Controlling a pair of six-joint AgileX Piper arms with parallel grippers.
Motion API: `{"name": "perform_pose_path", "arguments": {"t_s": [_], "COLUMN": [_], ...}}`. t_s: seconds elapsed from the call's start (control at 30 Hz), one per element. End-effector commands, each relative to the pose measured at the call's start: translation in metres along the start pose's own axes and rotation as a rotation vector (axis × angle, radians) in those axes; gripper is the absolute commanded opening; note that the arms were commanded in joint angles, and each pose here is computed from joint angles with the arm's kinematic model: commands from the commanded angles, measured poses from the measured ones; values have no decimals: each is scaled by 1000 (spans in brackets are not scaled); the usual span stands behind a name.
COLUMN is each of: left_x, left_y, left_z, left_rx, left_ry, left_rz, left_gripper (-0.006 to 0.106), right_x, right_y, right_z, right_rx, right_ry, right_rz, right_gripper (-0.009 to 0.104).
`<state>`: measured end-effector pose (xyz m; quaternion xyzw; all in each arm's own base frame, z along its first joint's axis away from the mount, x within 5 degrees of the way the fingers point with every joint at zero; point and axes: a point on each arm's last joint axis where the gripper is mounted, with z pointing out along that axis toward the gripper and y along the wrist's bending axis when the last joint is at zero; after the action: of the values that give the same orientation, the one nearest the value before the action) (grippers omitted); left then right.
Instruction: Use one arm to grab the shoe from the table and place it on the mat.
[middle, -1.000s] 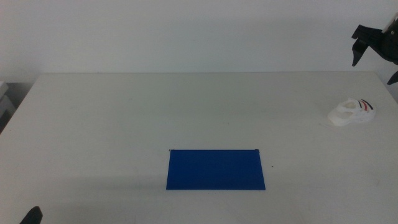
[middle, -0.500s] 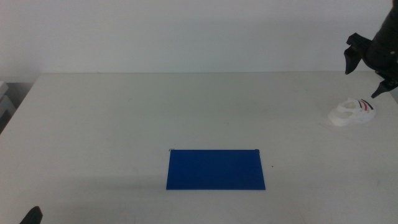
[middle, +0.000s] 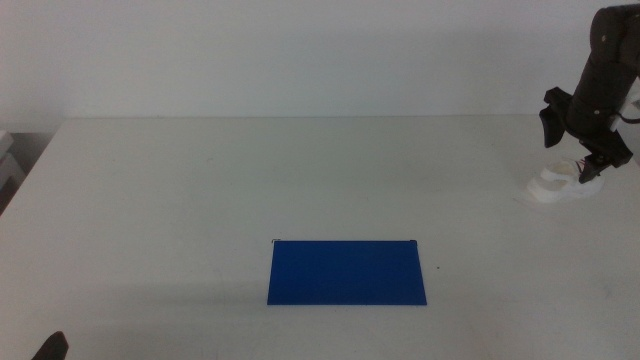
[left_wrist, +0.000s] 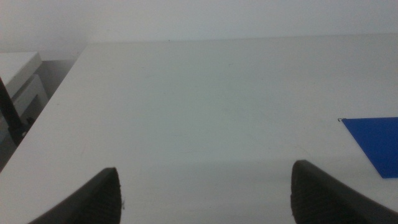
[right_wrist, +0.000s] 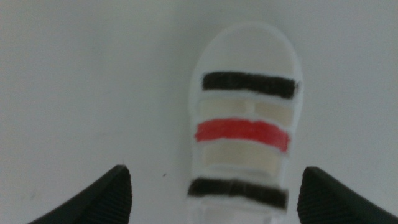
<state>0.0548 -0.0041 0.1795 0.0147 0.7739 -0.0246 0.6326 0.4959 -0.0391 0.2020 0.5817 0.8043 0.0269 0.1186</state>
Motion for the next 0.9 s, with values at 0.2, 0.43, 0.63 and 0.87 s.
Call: {"name": "perform_pose_path", "arguments": {"t_s": [0.2, 0.43, 0.63, 0.87], "left_x": [-6, -6, -6, -6], "left_y": [0, 0, 0, 0], "left_z": [-1, -1, -1, -1], "left_rx": [1, 1, 1, 1], "left_ry": [-87, -87, -87, -87], "left_rz": [-11, -11, -11, -11], "left_gripper": [94, 94, 94, 94], "right_x": [-7, -5, -1, 5], "right_y": [-3, -3, -1, 1], "right_z": [-25, -12, -13, -35], "right_rx": [14, 37, 20, -31], "right_ry": [-51, -36, 7, 29], "right_rz": [45, 65, 86, 42], "right_gripper": [77, 59, 31, 5]}}
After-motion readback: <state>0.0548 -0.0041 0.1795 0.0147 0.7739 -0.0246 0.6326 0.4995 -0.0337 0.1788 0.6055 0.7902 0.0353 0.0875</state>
